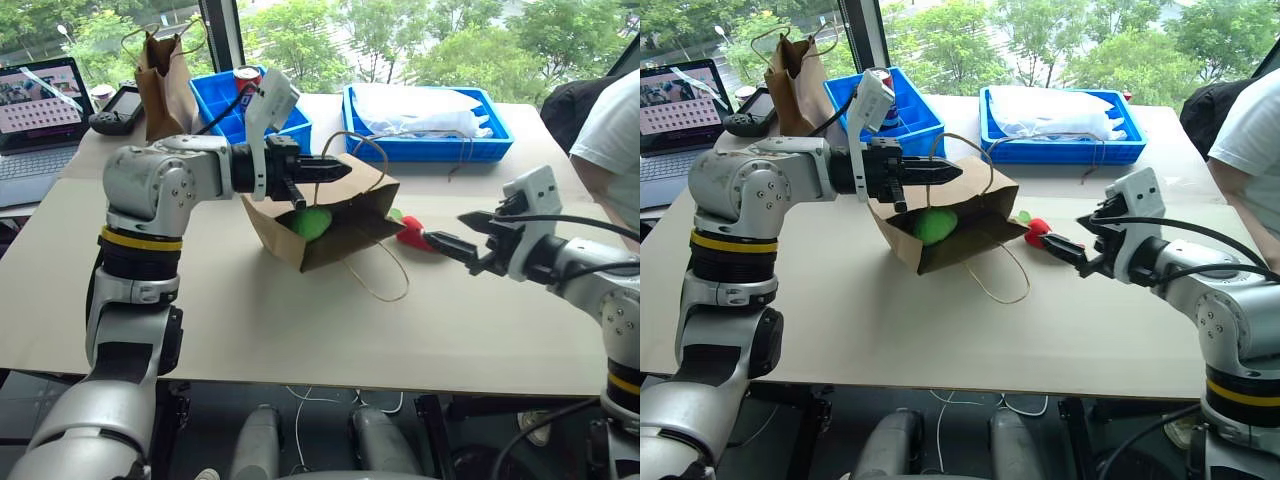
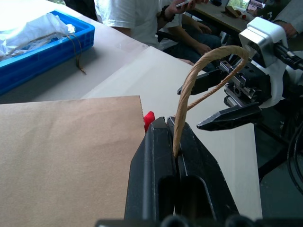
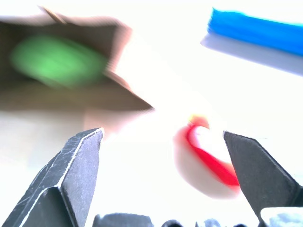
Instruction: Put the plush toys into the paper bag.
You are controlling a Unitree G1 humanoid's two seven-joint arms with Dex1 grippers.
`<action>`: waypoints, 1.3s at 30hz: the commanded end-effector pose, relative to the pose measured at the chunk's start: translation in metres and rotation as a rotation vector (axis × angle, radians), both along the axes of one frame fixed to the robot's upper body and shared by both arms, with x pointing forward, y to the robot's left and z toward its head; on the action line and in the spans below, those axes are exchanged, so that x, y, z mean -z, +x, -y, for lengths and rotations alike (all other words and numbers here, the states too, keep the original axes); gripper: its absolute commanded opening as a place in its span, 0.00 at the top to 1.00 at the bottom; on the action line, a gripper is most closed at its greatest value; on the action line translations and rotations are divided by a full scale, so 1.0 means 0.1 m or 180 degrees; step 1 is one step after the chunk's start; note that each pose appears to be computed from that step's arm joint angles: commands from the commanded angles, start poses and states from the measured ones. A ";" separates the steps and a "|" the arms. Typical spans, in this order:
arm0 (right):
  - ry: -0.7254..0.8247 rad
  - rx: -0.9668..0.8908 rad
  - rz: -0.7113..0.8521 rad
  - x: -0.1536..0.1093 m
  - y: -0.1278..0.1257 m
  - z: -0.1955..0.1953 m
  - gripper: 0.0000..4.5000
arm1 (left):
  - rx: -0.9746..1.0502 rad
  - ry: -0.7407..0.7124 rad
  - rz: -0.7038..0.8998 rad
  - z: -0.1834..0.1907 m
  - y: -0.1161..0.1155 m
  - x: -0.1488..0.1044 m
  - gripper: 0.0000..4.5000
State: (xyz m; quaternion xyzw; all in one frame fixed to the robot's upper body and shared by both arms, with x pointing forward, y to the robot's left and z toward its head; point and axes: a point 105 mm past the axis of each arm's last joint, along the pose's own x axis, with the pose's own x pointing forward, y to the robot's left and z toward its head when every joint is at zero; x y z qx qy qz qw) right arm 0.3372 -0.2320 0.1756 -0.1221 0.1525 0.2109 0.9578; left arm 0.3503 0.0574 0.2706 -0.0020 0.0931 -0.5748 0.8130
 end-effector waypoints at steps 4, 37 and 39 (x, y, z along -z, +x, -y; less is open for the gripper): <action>-0.0150 -0.0136 0.0169 0.34 0.47 -0.07 0.01 | 0.0064 -0.0018 0.0198 0.02 -0.06 -0.12 1.00; -0.0691 -0.1498 -0.0069 -0.34 -0.78 -0.66 0.98 | 0.0189 -0.0115 0.0237 0.16 -0.04 -0.14 1.00; -0.0636 -0.1488 -0.0011 -0.30 -0.70 -0.77 0.98 | 0.0191 -0.0119 0.0240 0.16 -0.05 -0.14 1.00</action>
